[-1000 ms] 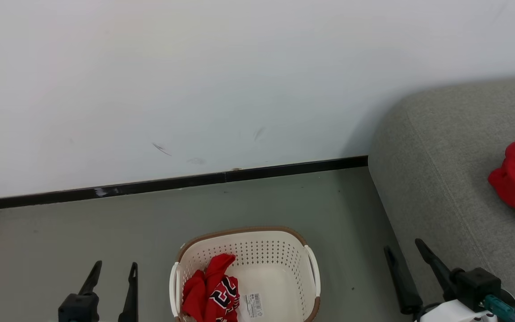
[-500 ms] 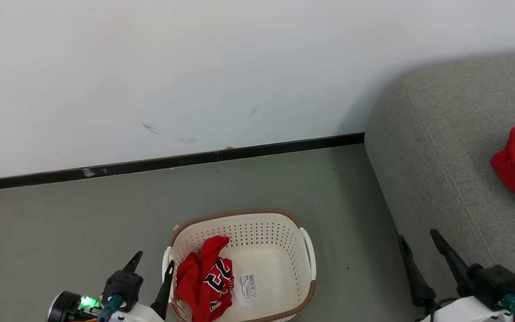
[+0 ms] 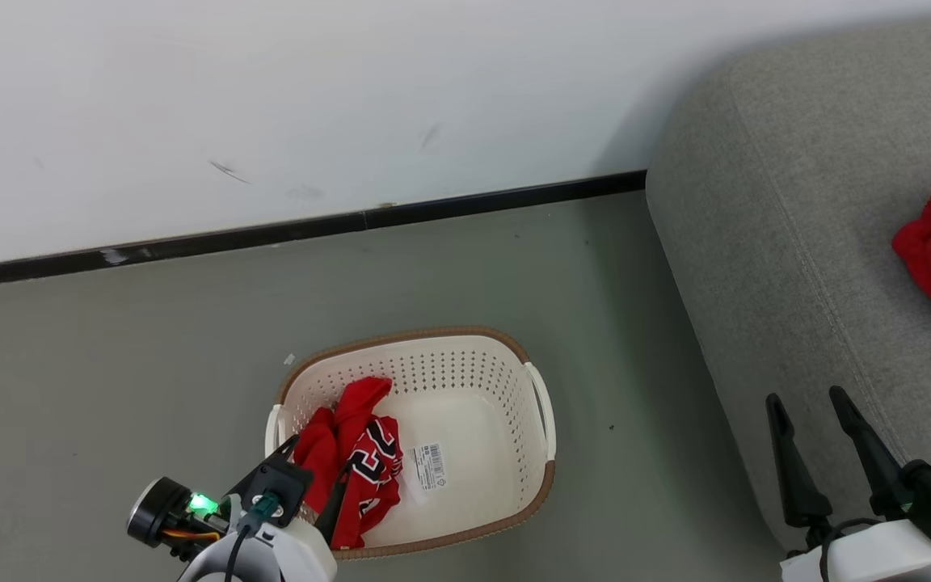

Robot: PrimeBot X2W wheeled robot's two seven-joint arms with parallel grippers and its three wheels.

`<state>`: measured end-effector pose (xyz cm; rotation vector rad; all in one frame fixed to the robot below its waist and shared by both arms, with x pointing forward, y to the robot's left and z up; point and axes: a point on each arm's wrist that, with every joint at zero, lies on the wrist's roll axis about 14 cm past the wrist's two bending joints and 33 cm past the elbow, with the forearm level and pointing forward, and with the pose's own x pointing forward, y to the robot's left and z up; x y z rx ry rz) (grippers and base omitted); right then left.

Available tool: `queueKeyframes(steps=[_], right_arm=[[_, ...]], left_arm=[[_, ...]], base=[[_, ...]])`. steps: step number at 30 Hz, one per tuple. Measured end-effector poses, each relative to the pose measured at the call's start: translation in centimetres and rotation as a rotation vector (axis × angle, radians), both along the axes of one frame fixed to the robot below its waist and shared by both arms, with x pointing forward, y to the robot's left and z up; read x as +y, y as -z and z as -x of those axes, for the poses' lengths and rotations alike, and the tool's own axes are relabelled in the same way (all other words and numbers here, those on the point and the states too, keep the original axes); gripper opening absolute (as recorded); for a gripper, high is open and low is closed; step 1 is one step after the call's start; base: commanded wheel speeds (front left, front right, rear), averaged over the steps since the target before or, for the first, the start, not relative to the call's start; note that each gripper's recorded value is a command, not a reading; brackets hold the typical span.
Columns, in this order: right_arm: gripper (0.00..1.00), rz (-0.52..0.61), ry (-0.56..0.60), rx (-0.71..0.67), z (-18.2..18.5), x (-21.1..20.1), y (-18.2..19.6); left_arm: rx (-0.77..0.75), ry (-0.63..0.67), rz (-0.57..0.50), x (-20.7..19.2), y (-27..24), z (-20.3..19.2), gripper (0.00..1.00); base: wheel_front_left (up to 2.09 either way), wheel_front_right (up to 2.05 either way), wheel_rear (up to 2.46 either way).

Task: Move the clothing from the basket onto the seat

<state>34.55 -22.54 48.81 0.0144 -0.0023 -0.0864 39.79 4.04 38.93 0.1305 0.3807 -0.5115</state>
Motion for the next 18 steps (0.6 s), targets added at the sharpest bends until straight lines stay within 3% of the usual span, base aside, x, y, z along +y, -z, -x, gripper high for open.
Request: queueKeyframes(steps=[18], right_arm=[[1.0, 0.01, 0.053, 0.042, -2.8, -1.8, 1.7]], left_arm=[[0.119, 0.217, -0.111, -4.9, 6.6, -2.0, 1.0]], base=[[0.0, 0.0, 0.0]])
